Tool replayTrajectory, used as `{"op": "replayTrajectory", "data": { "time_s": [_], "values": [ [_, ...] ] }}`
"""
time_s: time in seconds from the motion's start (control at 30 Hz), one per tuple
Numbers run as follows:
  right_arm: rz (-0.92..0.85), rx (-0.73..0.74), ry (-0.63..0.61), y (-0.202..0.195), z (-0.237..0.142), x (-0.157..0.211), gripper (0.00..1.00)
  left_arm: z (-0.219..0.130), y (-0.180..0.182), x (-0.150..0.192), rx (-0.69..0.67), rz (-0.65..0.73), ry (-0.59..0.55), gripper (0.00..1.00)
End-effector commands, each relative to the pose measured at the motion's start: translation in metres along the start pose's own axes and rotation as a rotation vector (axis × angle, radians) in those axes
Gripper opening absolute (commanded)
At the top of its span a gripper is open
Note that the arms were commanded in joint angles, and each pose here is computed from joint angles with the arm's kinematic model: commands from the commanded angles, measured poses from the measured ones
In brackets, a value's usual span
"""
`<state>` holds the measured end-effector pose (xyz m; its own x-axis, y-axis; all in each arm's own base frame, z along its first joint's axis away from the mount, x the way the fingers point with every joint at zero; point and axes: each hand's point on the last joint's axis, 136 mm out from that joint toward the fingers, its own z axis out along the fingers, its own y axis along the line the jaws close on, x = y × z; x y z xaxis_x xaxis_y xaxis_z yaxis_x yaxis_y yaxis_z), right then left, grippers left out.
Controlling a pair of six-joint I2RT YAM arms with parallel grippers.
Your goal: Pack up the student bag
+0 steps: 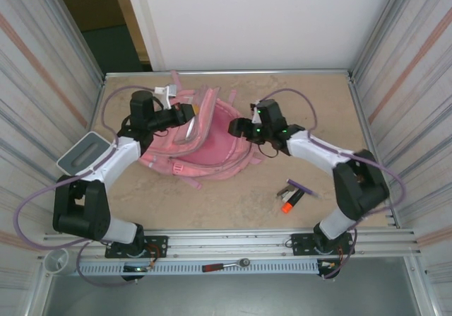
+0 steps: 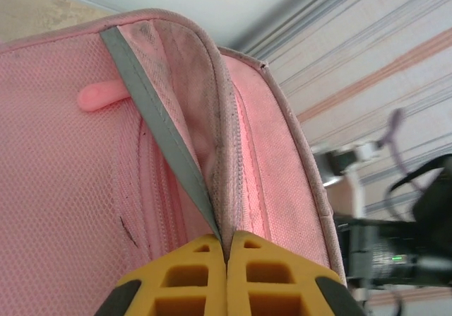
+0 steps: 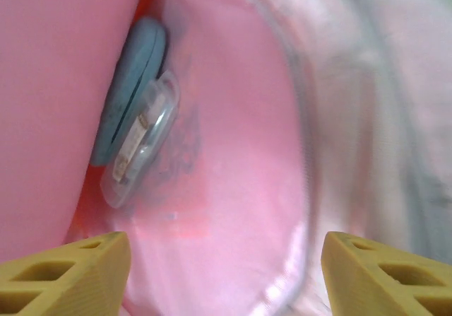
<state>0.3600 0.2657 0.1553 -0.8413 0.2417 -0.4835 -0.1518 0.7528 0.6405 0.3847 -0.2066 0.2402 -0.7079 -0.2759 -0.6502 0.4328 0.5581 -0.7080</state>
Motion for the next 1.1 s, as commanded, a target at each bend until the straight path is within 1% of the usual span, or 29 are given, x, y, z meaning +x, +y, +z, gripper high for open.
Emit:
{"op": "replayTrajectory", "data": {
  "time_s": [0.0,0.07,0.13,0.2,0.33,0.37,0.43,0.57,0.67,0.73,0.83,0.97,1.07],
  "values": [
    [-0.009,0.185,-0.023,-0.054,-0.023,0.005,0.75,0.024,0.018,0.017,-0.081,0.087,0.034,0.21],
    [0.066,0.175,-0.037,-0.071,-0.027,0.003,0.77,0.036,0.018,0.029,-0.075,0.096,0.097,0.37],
    [0.078,0.127,-0.036,-0.068,-0.023,0.004,0.78,0.037,0.02,0.033,-0.087,0.087,0.132,0.47],
    [0.035,0.094,-0.004,-0.056,-0.011,0.012,0.78,0.025,0.021,0.027,-0.142,0.125,0.091,0.54],
    [-0.041,0.188,0.04,-0.058,0.015,0.02,0.78,-0.016,0.032,0.01,-0.343,0.213,-0.045,0.67],
    [-0.04,0.2,0.052,-0.062,0.022,0.021,0.76,-0.027,0.037,0.008,-0.388,0.222,-0.076,0.7],
    [-0.032,0.209,0.067,-0.07,0.033,0.023,0.67,-0.043,0.05,0.012,-0.451,0.203,-0.106,0.72],
    [0.001,0.255,0.087,-0.093,0.047,0.02,0.38,-0.064,0.081,0.032,-0.515,0.094,-0.106,0.73],
    [0.021,0.26,0.081,-0.103,0.052,0.009,0.27,-0.072,0.098,0.051,-0.552,0.051,-0.078,0.73],
    [0.028,0.26,0.068,-0.107,0.054,-0.002,0.22,-0.073,0.105,0.068,-0.566,0.04,-0.027,0.73],
    [0.025,0.27,0.045,-0.112,0.059,-0.022,0.18,-0.066,0.11,0.093,-0.543,0.016,0.037,0.73],
    [0.016,0.288,0.026,-0.117,0.071,-0.056,0.16,-0.038,0.096,0.126,-0.463,0.023,0.15,0.73],
    [0.003,0.284,0.017,-0.115,0.075,-0.086,0.18,-0.015,0.074,0.144,-0.408,0.055,0.219,0.73]
  ]
}}
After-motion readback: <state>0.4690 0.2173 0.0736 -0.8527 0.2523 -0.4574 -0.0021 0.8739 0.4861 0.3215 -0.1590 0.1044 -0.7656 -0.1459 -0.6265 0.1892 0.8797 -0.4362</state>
